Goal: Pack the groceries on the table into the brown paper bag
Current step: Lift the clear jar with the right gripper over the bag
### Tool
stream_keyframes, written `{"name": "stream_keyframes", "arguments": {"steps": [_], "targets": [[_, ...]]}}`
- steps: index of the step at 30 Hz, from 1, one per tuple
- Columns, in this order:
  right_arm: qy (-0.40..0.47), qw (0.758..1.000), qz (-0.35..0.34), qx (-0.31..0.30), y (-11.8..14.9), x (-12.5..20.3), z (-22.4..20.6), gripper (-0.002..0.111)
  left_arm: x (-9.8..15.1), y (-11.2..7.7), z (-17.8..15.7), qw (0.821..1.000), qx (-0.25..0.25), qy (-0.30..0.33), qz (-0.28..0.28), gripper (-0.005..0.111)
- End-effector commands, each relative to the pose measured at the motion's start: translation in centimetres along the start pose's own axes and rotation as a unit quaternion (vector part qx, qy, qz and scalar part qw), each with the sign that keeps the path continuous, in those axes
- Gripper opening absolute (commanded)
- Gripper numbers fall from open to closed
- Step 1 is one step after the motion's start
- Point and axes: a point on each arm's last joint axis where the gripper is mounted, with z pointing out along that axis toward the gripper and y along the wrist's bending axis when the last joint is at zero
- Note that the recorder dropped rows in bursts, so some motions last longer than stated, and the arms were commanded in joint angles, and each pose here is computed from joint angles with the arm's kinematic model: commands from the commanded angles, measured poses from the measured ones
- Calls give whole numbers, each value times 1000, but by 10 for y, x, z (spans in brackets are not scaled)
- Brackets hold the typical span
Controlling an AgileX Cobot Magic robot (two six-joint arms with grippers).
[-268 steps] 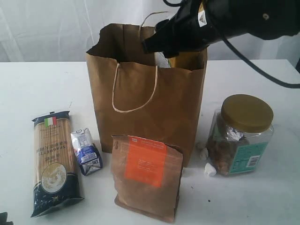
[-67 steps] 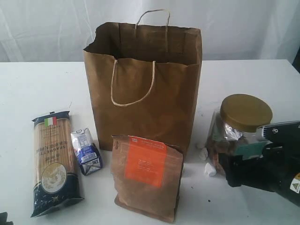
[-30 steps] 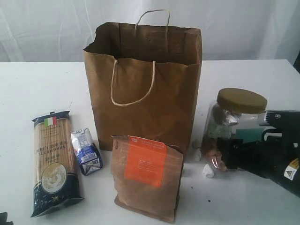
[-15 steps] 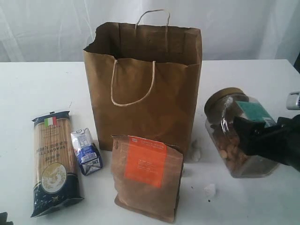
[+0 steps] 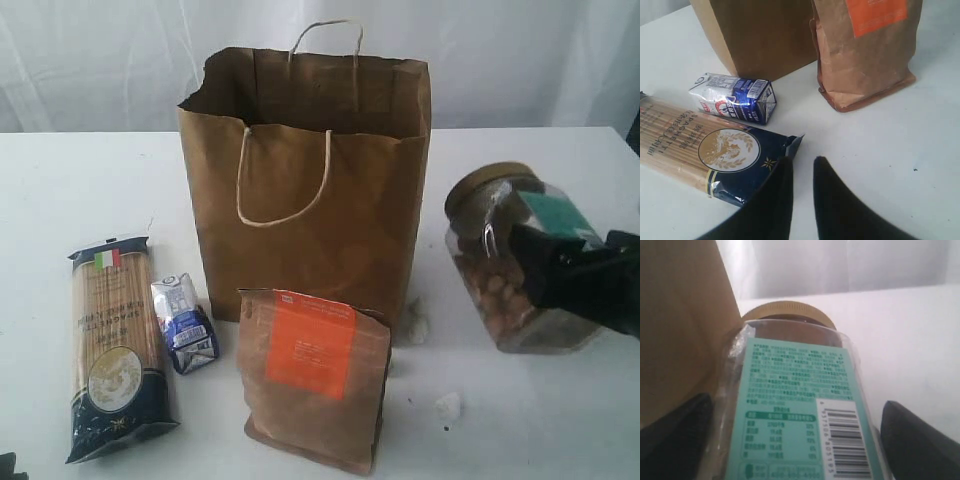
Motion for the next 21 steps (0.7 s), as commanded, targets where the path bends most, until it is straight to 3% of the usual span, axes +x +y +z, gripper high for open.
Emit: {"name": "stream_keyframes", "arguments": {"steps": [1, 6, 11, 15, 21], "targets": [[-127, 991, -31, -13, 9, -53, -12, 0, 1, -1, 0, 1000, 4, 1, 0, 21], [-132, 980, -148, -31, 31, -129, -25, 0, 1, -1, 0, 1000, 4, 1, 0, 21], [-135, 965, -222, -24, 44, -181, -23, 0, 1, -1, 0, 1000, 4, 1, 0, 21], [-118, 961, -250, -18, 48, -197, -7, 0, 1, -1, 0, 1000, 4, 1, 0, 21], [-110, 936, -332, -51, 74, -209, 10, 0, 1, -1, 0, 1000, 4, 1, 0, 21]]}}
